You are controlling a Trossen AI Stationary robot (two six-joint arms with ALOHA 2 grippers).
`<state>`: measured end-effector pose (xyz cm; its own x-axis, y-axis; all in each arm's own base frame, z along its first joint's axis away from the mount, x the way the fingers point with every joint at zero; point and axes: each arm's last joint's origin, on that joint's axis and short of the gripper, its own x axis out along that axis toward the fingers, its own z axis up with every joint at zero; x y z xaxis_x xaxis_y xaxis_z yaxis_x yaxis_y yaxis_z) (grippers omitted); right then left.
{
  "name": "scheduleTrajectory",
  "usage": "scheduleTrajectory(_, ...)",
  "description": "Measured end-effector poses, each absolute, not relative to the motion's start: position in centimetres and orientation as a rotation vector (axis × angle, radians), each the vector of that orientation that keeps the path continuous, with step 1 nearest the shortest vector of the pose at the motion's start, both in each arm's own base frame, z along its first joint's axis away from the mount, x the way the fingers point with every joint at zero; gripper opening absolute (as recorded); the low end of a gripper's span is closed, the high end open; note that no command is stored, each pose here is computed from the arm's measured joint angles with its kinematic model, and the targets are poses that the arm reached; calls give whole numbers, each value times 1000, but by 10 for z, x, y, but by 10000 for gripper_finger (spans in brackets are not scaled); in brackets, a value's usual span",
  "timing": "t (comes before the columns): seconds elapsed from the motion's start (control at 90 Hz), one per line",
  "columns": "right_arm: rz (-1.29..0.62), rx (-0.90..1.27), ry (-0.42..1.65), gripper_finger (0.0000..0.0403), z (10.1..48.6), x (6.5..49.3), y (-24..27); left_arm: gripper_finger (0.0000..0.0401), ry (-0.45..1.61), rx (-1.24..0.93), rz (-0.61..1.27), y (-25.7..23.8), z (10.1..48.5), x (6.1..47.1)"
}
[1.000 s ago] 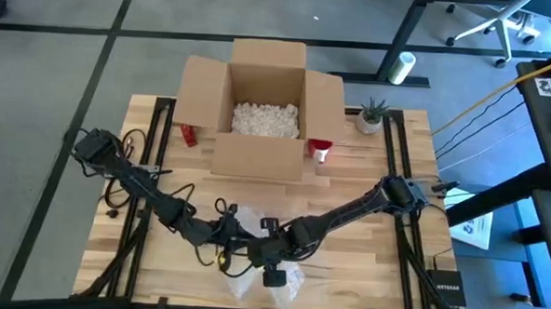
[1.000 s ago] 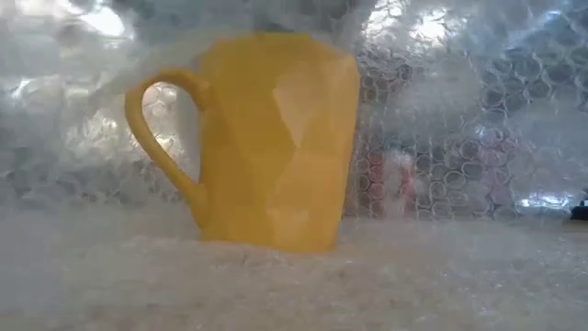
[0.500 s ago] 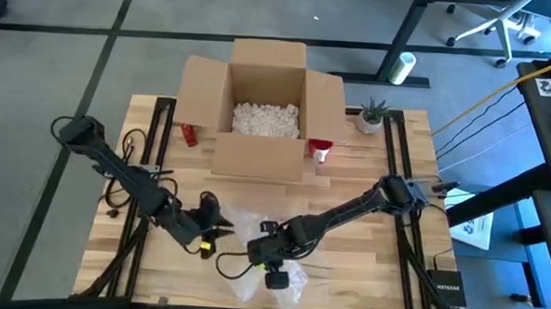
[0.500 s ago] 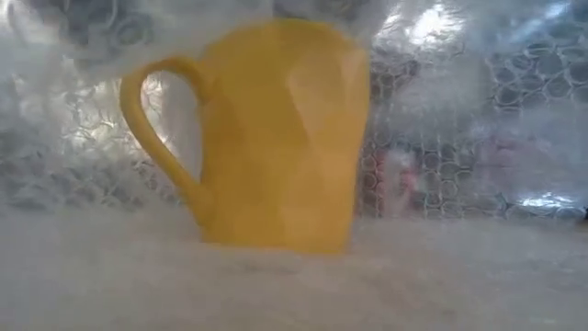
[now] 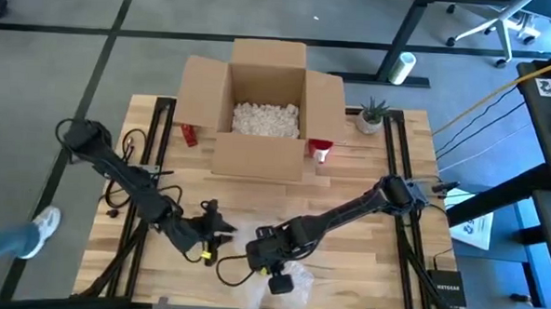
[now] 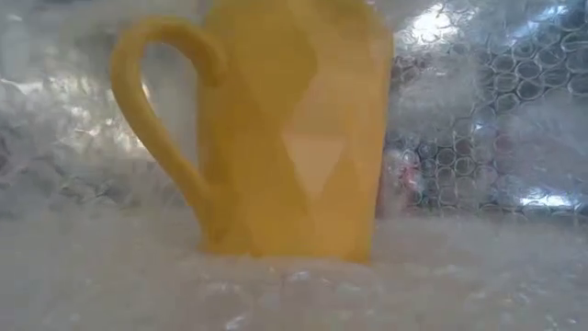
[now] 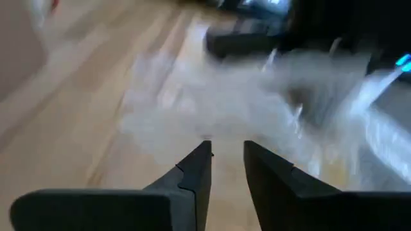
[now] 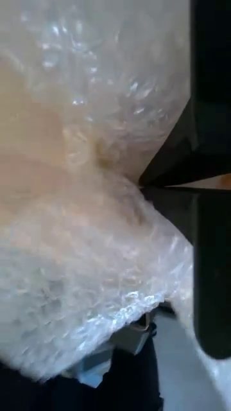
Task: Wrap mug
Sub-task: Wrap the yellow mug with bubble wrap
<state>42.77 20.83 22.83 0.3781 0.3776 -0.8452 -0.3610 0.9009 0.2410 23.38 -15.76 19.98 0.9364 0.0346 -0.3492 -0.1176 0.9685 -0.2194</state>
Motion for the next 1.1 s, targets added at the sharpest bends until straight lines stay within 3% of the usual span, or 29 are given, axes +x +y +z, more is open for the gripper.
scheduleTrajectory(0.156, 464, 4, 1063, 0, 250, 427, 213, 74, 313, -273, -10, -154, 194, 253)
scheduleTrajectory(0.4, 249, -92, 1174, 0, 274, 411, 207, 74, 321, -329, -128, -164, 181, 273)
scheduleTrajectory(0.611, 161, -169, 1058, 0, 298, 409, 214, 74, 319, -308, -195, -178, 186, 291)
scheduleTrajectory(1.1, 230, -50, 1116, 0, 249, 408, 229, 74, 405, -301, -189, -181, 186, 294)
